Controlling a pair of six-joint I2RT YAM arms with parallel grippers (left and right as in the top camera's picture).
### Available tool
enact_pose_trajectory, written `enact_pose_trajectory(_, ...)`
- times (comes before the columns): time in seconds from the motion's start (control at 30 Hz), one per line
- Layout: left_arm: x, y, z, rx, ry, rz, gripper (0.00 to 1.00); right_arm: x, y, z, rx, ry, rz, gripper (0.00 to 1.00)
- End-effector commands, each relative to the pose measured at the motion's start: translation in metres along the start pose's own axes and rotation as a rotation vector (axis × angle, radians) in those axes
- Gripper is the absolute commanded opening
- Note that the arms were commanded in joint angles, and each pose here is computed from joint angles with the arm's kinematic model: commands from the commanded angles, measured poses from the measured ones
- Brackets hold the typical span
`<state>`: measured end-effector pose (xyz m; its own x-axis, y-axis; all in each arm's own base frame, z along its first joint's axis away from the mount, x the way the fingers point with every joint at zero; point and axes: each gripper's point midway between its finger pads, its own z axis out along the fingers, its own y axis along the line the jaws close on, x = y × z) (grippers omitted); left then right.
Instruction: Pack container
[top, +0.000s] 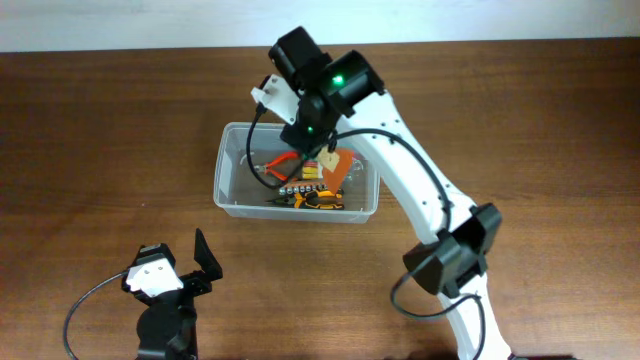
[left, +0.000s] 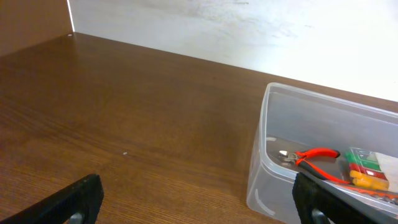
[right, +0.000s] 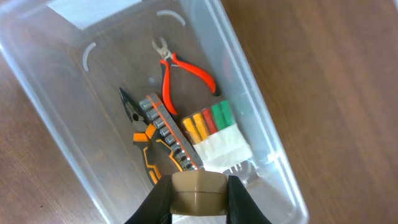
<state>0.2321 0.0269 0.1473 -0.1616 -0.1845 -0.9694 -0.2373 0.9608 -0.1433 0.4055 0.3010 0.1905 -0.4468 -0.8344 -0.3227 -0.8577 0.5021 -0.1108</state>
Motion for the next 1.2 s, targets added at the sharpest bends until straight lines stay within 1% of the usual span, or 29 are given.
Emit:
enact_pose_trajectory(0.0,0.001,0.000,0.000,0.000,-0.002,0.009,0.99,-0.002,0.003,0.012,-0.023,0.006,-0.010,0.11)
enact_pose_trajectory(0.3,0.001,0.000,0.000,0.000,-0.002,0.009,0.99,0.000,0.017,0.054,-0.124,0.044,-0.005,0.11)
enact_pose_trajectory(0.47,0.001,0.000,0.000,0.000,-0.002,0.009,0.99,0.006,0.019,0.075,-0.142,0.082,-0.001,0.11)
enact_pose_trajectory(0.53,0.001,0.000,0.000,0.000,-0.002,0.009,0.99,0.007,0.019,0.081,-0.144,0.086,-0.001,0.21)
enact_pose_trajectory(0.57,0.001,0.000,0.000,0.000,-0.002,0.009,0.99,0.006,0.019,0.083,-0.145,0.082,-0.001,0.29)
enact_pose_trajectory(0.67,0.001,0.000,0.000,0.000,-0.002,0.009,0.99,0.001,0.019,0.085,-0.153,0.060,-0.001,0.41)
enact_pose_trajectory(0.73,0.001,0.000,0.000,0.000,-0.002,0.009,0.99,-0.002,0.019,0.085,-0.151,0.049,-0.002,0.62)
enact_pose_trajectory(0.8,0.001,0.000,0.000,0.000,-0.002,0.009,0.99,-0.002,0.019,0.085,-0.150,0.048,0.003,0.72)
enact_pose_trajectory(0.87,0.001,0.000,0.000,0.000,-0.002,0.009,0.99,-0.002,0.018,0.085,-0.149,0.049,0.018,0.78)
enact_pose_trajectory(0.9,0.001,0.000,0.000,0.000,-0.002,0.009,0.99,-0.005,0.017,0.081,-0.144,0.039,0.024,0.84)
enact_pose_trajectory(0.93,0.001,0.000,0.000,0.000,-0.002,0.009,0.99,-0.007,0.017,0.077,-0.140,0.029,0.023,0.87)
enact_pose_trajectory(0.97,0.001,0.000,0.000,0.000,-0.002,0.009,0.99,-0.010,0.015,0.071,-0.133,0.014,0.021,0.90)
enact_pose_trajectory(1.03,0.001,0.000,0.000,0.000,-0.002,0.009,0.99,-0.020,0.009,0.053,-0.104,-0.030,0.037,0.99)
enact_pose_trajectory(1.17,0.001,0.000,0.000,0.000,-0.002,0.009,0.99,-0.032,-0.015,0.004,-0.015,-0.117,0.108,0.99)
